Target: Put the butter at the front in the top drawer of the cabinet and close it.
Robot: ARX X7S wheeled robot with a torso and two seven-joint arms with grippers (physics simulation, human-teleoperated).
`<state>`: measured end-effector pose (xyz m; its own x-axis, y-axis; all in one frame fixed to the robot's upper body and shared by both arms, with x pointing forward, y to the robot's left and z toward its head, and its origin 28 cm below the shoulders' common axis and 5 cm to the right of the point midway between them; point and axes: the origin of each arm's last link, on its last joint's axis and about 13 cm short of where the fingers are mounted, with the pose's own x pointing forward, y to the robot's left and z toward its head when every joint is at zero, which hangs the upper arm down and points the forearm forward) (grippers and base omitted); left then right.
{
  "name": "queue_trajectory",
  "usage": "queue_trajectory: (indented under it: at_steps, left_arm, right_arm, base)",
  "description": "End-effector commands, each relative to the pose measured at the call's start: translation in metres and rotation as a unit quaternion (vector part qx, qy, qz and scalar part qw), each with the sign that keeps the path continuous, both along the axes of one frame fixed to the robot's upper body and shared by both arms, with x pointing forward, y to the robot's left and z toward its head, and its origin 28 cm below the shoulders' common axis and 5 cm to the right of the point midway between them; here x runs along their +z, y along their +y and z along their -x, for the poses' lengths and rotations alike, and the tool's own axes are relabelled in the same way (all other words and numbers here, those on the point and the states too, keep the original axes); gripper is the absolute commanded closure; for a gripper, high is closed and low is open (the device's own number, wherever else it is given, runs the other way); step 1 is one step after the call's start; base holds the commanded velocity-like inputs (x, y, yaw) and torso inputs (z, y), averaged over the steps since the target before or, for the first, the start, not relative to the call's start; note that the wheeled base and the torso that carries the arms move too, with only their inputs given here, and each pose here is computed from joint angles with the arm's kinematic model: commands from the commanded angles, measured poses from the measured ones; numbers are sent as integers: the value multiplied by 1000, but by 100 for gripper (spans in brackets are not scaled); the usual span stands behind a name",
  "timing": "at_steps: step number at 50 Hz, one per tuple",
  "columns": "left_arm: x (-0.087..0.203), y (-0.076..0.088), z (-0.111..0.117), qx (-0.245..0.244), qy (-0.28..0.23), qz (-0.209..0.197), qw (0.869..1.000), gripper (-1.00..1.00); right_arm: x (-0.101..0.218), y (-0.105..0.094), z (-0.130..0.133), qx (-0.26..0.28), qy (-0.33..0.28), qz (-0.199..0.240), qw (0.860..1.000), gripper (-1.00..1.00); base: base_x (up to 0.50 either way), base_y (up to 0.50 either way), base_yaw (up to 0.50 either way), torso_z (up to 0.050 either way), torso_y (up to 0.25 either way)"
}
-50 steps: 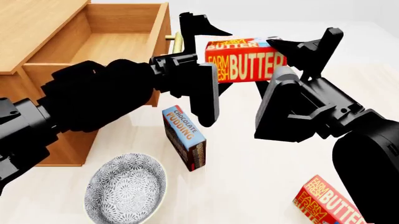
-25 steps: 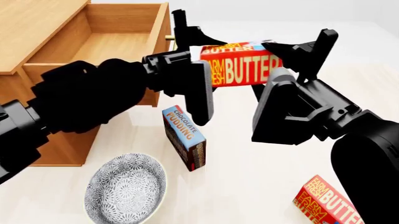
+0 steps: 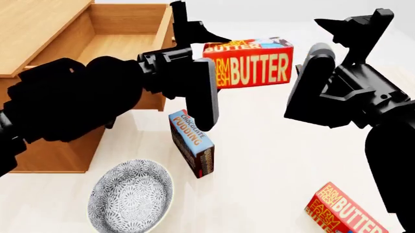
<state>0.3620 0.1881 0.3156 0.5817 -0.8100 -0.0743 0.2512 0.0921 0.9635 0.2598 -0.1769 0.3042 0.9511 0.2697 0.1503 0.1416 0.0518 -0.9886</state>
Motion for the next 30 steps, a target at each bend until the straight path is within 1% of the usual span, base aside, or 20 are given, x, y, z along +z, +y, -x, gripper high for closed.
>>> queue_trajectory:
  at_steps: [1, 8, 13, 17, 20, 23, 25, 26, 28, 30]
  left_arm:
    - [17, 8, 26, 42, 10, 18, 999, 100]
    - [26, 13, 48, 79, 31, 27, 996, 100]
    - [38, 17, 60, 99, 57, 67, 991, 100]
    - [48, 19, 67, 117, 76, 90, 986, 100]
    - [58, 19, 74, 133, 104, 112, 979, 100]
    - [70, 19, 77, 153, 112, 140, 972, 100]
    - [78, 19, 80, 165, 124, 162, 965, 100]
    - [83, 18, 82, 176, 133, 182, 958, 100]
    - [91, 18, 83, 198, 143, 204, 948, 100]
    - [98, 18, 81, 223, 160, 241, 931, 100]
  right_arm:
    - [15, -17, 7, -67, -34, -3, 997, -100]
    - [19, -20, 10, -91, -36, -10, 995, -100]
    - [20, -19, 8, -105, -37, -20, 994, -100]
    - [21, -15, 7, -114, -37, -47, 992, -100]
    - [21, -9, 7, -114, -24, -77, 990, -100]
    - [23, -4, 7, -115, -3, -111, 987, -100]
    - [23, 0, 7, -115, 20, -146, 982, -100]
    - [22, 2, 6, -114, 30, -161, 980, -100]
    - [22, 5, 6, -109, 48, -195, 974, -100]
    - [23, 8, 6, -97, 51, -224, 968, -100]
  base:
    - [0, 0, 0, 0, 0]
    - [0, 0, 0, 0, 1]
    - [0, 0, 0, 0, 2]
    - [0, 0, 0, 3, 0]
    - [0, 0, 0, 0, 3]
    - [0, 0, 0, 0, 0]
    - [0, 0, 0, 0, 0]
    - [0, 0, 0, 0, 10]
    - [0, 0, 0, 0, 0]
    - [0, 0, 0, 0, 0]
